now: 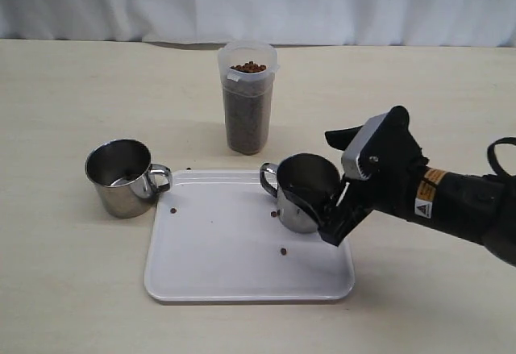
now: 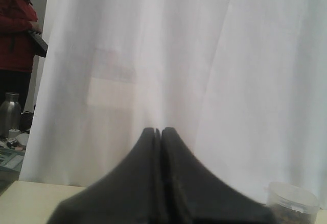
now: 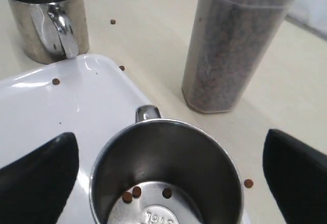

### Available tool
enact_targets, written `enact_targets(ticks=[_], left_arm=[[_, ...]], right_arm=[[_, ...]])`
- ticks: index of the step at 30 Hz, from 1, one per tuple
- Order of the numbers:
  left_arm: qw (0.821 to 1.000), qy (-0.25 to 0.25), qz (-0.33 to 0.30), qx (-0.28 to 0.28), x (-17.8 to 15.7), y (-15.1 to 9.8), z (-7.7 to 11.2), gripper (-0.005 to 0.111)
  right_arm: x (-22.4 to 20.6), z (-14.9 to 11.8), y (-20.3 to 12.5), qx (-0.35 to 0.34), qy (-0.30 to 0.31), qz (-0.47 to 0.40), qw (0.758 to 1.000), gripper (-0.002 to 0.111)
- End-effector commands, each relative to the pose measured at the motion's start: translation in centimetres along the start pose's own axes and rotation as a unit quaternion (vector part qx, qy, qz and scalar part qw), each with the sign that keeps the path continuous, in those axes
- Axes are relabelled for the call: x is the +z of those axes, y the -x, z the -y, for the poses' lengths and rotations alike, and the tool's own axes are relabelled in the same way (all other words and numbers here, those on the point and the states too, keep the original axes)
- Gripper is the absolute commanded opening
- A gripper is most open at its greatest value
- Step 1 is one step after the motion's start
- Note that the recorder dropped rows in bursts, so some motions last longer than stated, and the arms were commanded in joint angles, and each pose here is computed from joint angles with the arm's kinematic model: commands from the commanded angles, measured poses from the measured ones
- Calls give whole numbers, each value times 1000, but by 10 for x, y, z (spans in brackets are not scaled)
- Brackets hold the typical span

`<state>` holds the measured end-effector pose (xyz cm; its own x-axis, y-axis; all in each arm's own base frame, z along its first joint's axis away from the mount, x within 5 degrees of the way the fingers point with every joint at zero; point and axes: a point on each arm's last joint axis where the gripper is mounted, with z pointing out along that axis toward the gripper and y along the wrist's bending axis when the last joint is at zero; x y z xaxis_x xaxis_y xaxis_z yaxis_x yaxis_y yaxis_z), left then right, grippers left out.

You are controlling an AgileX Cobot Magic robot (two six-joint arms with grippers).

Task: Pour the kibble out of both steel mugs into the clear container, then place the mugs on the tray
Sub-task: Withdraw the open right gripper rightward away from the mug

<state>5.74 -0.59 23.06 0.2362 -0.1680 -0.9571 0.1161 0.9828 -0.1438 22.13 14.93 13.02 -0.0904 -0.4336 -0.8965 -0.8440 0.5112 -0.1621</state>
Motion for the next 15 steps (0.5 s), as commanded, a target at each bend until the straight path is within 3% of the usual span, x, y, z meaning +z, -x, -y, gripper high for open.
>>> enact_targets(ticks=[1, 6, 10, 12, 15], left_arm=[[1000, -1, -1, -4, -1, -1, 0, 0], [1000, -1, -1, -4, -1, -1, 0, 0], [1000, -1, -1, -4, -1, -1, 0, 0], [1000, -1, -1, -4, -1, -1, 0, 0], [1000, -1, -1, -4, -1, -1, 0, 0]], right_arm=[[-28, -9, 13, -1, -12, 23, 1000, 78], [-58, -19, 26, 57, -23, 61, 996, 78], [-83, -27, 31, 66, -49, 86, 993, 75], [-94, -30, 34, 66, -61, 96, 991, 62], [-112, -36, 39, 51, -77, 125, 988, 26]])
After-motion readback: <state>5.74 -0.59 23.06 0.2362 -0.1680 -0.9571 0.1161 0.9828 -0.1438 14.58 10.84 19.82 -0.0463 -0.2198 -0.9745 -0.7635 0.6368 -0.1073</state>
